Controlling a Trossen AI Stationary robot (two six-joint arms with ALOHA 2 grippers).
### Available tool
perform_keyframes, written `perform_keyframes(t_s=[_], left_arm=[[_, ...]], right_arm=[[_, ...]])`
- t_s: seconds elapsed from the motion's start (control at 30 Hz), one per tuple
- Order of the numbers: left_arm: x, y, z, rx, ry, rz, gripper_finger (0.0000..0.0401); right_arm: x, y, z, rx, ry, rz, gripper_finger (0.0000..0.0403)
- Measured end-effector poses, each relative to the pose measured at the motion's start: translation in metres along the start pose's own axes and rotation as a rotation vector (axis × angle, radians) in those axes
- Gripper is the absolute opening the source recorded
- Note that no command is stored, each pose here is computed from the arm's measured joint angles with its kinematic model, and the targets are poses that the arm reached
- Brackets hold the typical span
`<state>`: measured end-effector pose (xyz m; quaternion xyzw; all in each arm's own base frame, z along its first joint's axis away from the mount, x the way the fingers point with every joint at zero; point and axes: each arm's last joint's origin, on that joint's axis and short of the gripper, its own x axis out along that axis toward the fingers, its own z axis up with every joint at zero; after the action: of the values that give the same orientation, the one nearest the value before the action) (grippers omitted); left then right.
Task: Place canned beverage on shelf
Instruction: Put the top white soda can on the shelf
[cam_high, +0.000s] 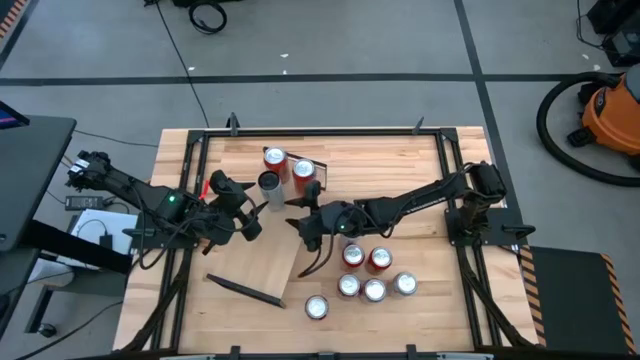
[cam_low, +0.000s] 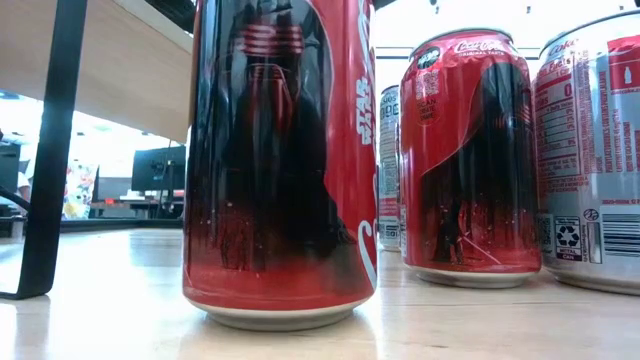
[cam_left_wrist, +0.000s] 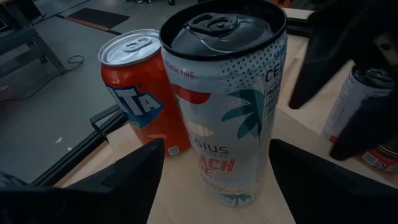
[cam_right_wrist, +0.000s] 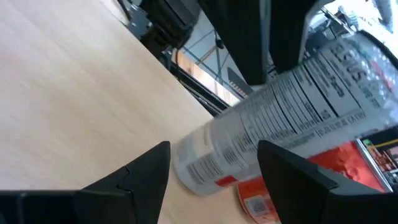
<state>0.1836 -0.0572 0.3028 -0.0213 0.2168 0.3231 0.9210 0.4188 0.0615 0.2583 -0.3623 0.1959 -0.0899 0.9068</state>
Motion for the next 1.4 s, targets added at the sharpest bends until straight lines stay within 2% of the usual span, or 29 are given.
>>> perform_keyframes(t_s=[0.37, 0.6, 0.67, 0.8, 0.97, 1.1, 1.27, 1.4], left_arm=[[0.000, 0.000, 0.000, -0.012, 0.000, 0.000, 0.0302], [0.000, 0.000, 0.000, -0.016, 0.001, 0.000, 0.0302], [0.000, 0.000, 0.000, -0.016, 0.001, 0.000, 0.0302], [0.000, 0.000, 0.000, -0.016, 0.001, 0.000, 0.0302], [0.000, 0.000, 0.000, -0.018, 0.002, -0.002, 0.0302], [0.000, 0.000, 0.000, -0.024, 0.005, -0.007, 0.0302], [0.000, 0.000, 0.000, -0.028, 0.005, -0.005, 0.0302], [0.000, 0.000, 0.000, -0.035, 0.004, -0.005, 0.0302]], right_arm=[[-0.006, 0.008, 0.003, -0.014, 0.033, -0.007, 0.0252], [-0.008, 0.007, 0.000, 0.085, 0.146, 0.187, 0.0252], [-0.015, 0.007, 0.004, 0.078, 0.171, 0.201, 0.0252], [-0.033, 0.004, 0.019, 0.093, 0.134, 0.217, 0.0252], [-0.051, 0.000, 0.022, 0.101, 0.168, 0.233, 0.0252], [-0.065, -0.004, 0.020, 0.160, 0.216, 0.284, 0.0252], [-0.075, -0.004, 0.013, 0.246, 0.302, 0.414, 0.0252], [-0.078, -0.001, 0.006, 0.243, 0.375, 0.444, 0.0253]])
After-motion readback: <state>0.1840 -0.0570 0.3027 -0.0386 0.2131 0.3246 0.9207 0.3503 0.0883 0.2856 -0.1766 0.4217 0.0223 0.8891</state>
